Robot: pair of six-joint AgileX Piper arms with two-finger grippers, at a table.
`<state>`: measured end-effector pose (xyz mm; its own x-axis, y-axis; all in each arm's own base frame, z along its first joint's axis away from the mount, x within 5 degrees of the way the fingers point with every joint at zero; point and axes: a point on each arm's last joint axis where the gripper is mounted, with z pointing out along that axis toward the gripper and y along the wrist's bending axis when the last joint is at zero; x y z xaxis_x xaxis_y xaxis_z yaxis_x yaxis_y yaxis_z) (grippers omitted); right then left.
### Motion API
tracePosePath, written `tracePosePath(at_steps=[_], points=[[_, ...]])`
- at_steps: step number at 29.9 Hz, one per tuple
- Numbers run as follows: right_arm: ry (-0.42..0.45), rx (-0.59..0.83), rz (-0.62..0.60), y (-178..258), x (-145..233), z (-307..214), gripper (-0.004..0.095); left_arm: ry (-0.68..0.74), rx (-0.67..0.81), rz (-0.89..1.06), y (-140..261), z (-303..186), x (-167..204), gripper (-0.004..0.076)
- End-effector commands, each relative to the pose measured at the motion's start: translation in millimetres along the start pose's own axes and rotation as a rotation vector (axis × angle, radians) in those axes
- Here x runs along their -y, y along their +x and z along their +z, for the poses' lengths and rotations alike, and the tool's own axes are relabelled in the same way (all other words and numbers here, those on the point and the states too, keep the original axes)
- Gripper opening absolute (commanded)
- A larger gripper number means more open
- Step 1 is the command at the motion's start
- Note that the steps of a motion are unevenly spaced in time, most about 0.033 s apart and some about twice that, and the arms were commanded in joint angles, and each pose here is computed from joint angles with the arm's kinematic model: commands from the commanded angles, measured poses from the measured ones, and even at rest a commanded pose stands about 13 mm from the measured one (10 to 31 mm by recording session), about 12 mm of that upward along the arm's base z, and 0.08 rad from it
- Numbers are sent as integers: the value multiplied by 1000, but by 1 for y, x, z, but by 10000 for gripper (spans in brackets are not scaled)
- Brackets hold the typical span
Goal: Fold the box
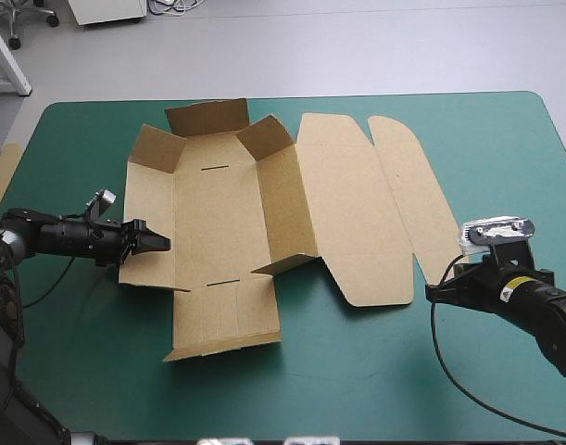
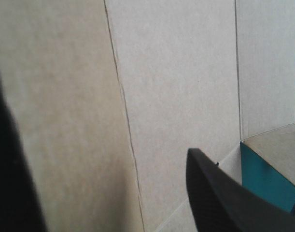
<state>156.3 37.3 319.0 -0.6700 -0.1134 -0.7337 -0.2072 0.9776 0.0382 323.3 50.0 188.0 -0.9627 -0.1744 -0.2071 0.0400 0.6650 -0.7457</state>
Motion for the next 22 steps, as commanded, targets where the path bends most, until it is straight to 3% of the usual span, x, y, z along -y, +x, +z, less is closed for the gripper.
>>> tracePosePath(at_steps=[1, 7, 16, 22], points=[[0, 93, -16, -14, -1, -8, -13, 61, 27, 46, -5, -10, 22, 292], [0, 93, -16, -14, -1, -8, -13, 58, 46, 61, -6, -9, 23, -8], [0, 91, -16, -14, -1, -8, -13, 113, 127, 184, -9, -21, 45, -10], [0, 91, -16, -14, -1, -8, -13, 12, 176, 343, -30, -55, 76, -10]])
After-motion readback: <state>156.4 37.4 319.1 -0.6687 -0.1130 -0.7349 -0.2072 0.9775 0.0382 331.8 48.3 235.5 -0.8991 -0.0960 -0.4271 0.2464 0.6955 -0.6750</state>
